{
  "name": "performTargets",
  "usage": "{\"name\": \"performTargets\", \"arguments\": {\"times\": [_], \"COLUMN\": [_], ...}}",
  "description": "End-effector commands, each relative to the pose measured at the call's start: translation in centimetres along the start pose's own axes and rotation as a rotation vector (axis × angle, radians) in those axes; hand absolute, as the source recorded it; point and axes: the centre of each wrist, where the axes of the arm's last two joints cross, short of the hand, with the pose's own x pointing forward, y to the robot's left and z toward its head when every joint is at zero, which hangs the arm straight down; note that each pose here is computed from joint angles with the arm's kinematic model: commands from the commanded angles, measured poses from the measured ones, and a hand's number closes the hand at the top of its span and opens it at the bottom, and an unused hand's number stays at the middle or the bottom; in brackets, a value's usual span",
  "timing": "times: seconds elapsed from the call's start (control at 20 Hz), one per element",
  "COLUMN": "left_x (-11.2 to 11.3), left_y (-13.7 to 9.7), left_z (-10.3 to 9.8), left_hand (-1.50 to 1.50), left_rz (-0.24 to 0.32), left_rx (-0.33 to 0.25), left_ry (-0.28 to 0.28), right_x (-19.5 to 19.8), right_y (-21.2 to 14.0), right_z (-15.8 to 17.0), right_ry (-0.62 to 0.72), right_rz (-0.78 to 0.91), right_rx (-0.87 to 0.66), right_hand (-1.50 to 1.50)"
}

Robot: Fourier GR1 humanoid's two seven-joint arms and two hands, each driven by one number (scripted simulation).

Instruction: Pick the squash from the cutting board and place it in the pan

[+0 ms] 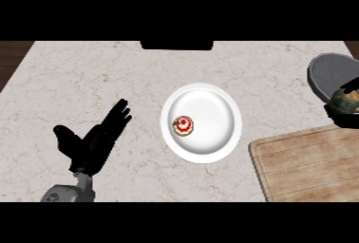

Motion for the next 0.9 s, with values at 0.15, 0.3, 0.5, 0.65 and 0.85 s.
{"name": "performTargets", "arguments": {"times": [0.15, 0.3, 0.5, 0.65, 0.85], "left_x": [-1.1, 1.4, 0.5, 1.1, 1.4], "left_y": [-0.6, -0.8, -1.3, -1.8, -1.7], "left_z": [-0.5, -1.0, -0.5, -1.0, -1.1], "left_hand": [0.00, 0.00, 0.00, 0.00, 0.00], "left_rz": [0.002, 0.002, 0.010, -0.009, -0.009], "left_rx": [-0.017, -0.051, -0.060, -0.064, -0.085], "left_ry": [0.001, -0.025, -0.009, -0.005, -0.036], "right_x": [-2.6, -2.8, -3.7, -4.2, -6.2], "right_y": [-0.4, -0.9, -1.6, -1.2, -2.7], "right_z": [-3.7, -4.9, -5.0, -4.5, -2.5], "right_ry": [0.081, 0.090, 0.108, 0.097, 0.260], "right_rz": [-0.021, -0.012, 0.016, -0.010, 0.168], "right_rx": [-0.201, -0.230, -0.224, -0.226, -0.059], "right_hand": [1.50, 1.50, 1.50, 1.50, -1.50]}}
